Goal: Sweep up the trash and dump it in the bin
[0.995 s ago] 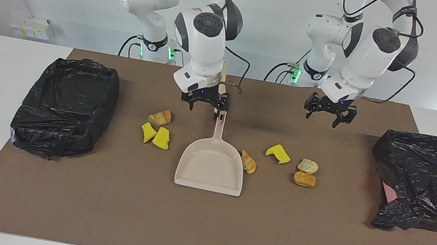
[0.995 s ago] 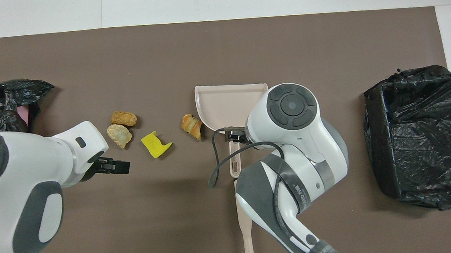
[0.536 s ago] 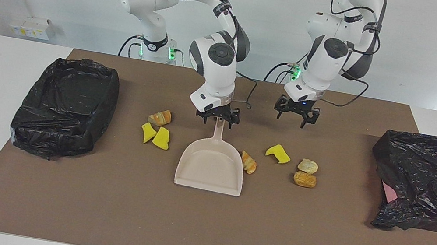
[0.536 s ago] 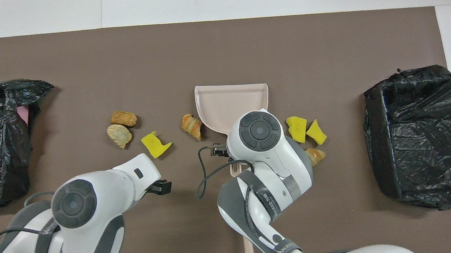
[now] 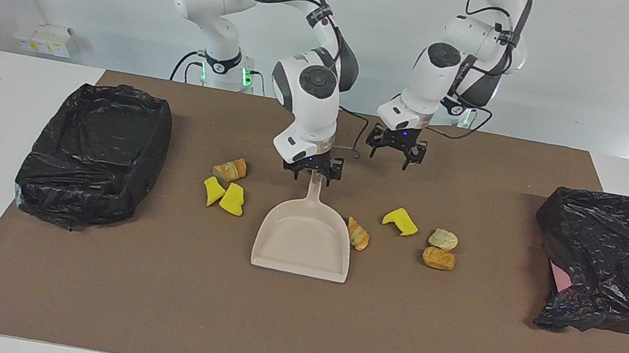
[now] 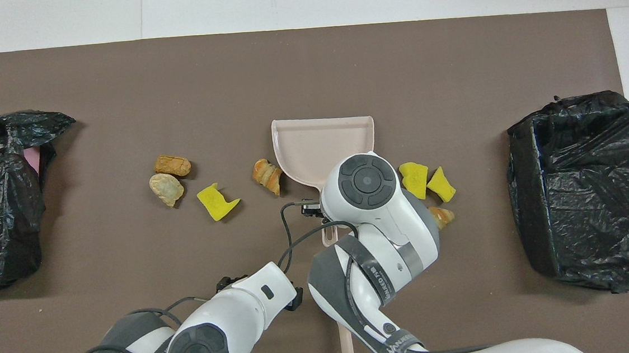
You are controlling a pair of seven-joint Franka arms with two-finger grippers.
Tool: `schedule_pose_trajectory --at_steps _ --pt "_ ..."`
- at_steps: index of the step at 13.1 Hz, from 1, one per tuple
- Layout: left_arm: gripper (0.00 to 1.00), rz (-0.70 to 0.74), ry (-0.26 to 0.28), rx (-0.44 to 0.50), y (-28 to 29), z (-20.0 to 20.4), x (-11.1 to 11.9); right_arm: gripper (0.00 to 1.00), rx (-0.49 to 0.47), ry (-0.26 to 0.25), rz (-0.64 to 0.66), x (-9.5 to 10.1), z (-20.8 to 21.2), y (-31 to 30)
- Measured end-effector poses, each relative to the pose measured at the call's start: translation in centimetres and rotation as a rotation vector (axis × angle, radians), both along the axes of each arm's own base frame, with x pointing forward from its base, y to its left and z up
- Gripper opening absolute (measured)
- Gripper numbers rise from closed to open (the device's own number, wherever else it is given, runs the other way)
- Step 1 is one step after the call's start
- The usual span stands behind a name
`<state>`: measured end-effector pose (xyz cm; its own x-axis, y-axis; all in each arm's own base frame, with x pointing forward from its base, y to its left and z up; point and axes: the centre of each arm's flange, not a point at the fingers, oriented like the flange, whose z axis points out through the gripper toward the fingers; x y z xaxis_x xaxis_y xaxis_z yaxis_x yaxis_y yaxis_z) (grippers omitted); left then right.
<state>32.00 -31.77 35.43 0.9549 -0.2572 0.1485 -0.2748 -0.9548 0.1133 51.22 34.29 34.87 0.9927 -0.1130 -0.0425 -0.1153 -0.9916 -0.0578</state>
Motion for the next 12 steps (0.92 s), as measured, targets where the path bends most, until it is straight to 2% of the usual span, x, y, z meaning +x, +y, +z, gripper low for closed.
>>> schedule_pose_trajectory --at_steps 2,4,5,8,10,12 --pt "1.0 0.006 -0.002 -0.01 -1.9 0.2 -2.1 0.34 0.001 -0.001 0.0 0.0 0.0 0.0" --pt "1.0 0.002 -0.006 -0.014 -3.8 0.4 -4.4 0.33 -0.001 -0.004 0.01 0.0 0.1 0.0" --pt "1.0 -0.004 -0.008 -0.013 -4.5 0.4 -5.4 0.33 -0.008 -0.007 0.063 0.0 0.3 0.0" --pt "1.0 -0.018 -0.011 -0.01 -6.7 0.4 -8.6 0.33 -0.007 0.006 0.411 0.3 2.8 -2.1" --pt "1.0 -0.031 -0.013 -0.008 -7.9 0.3 -10.7 0.33 0.008 -0.024 0.527 2.0 5.9 -6.2" --pt "1.0 -0.025 -0.014 -0.012 -8.6 0.3 -11.8 0.33 0.001 -0.031 0.666 2.8 7.6 -9.1"
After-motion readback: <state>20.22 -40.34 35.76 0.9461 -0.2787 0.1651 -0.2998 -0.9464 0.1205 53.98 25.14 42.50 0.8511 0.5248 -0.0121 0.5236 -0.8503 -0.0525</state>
